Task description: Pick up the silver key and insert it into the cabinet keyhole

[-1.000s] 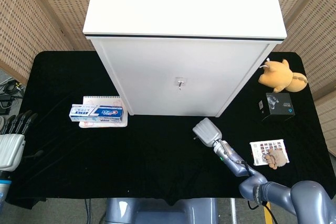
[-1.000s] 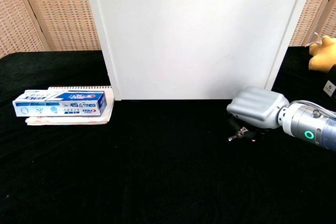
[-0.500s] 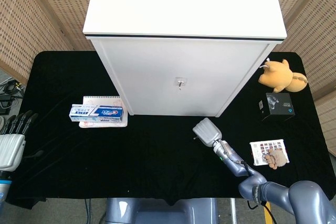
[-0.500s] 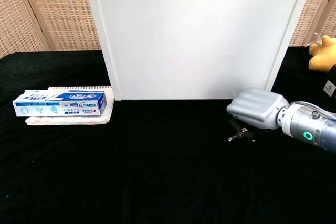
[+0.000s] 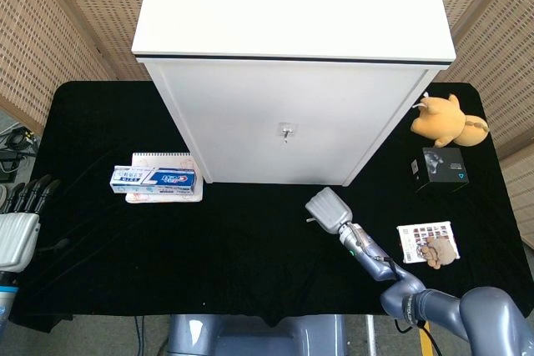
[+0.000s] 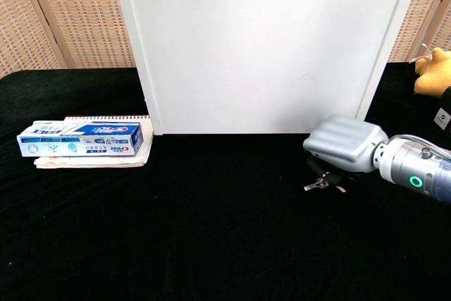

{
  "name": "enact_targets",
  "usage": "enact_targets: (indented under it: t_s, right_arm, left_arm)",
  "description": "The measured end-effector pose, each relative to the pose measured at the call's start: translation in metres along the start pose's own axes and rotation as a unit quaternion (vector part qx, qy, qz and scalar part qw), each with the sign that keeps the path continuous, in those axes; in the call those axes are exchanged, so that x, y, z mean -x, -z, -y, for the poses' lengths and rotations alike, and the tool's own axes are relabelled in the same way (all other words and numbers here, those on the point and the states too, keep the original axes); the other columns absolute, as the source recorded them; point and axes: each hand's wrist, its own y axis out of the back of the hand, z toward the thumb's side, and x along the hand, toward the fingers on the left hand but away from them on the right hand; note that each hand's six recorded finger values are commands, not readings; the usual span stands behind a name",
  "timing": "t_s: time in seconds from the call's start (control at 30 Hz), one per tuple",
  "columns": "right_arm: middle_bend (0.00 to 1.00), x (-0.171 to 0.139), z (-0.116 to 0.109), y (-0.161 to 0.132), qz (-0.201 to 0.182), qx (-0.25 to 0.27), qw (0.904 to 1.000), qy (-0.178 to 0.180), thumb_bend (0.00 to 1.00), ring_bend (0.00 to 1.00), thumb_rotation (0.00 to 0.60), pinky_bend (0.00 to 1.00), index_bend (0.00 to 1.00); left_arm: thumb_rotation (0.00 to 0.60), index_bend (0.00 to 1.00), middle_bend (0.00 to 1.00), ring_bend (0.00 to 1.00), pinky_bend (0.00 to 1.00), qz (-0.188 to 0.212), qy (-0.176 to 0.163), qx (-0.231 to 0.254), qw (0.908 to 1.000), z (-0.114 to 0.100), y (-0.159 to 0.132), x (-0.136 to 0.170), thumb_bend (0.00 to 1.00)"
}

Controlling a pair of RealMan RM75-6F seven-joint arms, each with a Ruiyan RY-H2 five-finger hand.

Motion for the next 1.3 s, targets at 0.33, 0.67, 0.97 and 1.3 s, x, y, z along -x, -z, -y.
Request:
enact_targets:
  t_s: [0.33, 0.67, 0.97, 1.3]
  right_arm:
    - [0.98, -0.006, -0.012, -0.003, -0.016, -0.01, 0.9996, 0.022, 0.59, 1.0, 0.6, 1.0, 0.67]
    - [0.98, -0.029, -0.045, -0.004, -0.059, -0.047, 0.9942, 0.077, 0.59, 1.0, 0.6, 1.0, 0.69]
    - [0.98, -0.056, -0.092, -0.008, -0.105, -0.098, 0.9781, 0.151, 0.59, 1.0, 0.6, 1.0, 0.7]
    - [0.98, -0.078, -0.162, 0.003, -0.12, -0.152, 0.9546, 0.226, 0.59, 1.0, 0.6, 1.0, 0.72]
  left_arm:
    - [0.6, 0.0, 0.0, 0.0, 0.0, 0.001, 0.001, 0.002, 1.0, 0.0, 0.0, 0.0, 0.0]
    - [0.6, 0.0, 0.0, 0.0, 0.0, 0.006, 0.001, 0.005, 1.0, -0.001, -0.002, 0.001, 0.0]
    - [0.6, 0.0, 0.0, 0.0, 0.0, 0.009, 0.0, 0.007, 0.9999, -0.002, -0.004, 0.002, 0.0]
    - [0.6, 0.0, 0.0, 0.0, 0.0, 0.008, -0.001, 0.008, 0.9999, -0.003, -0.003, 0.003, 0.0]
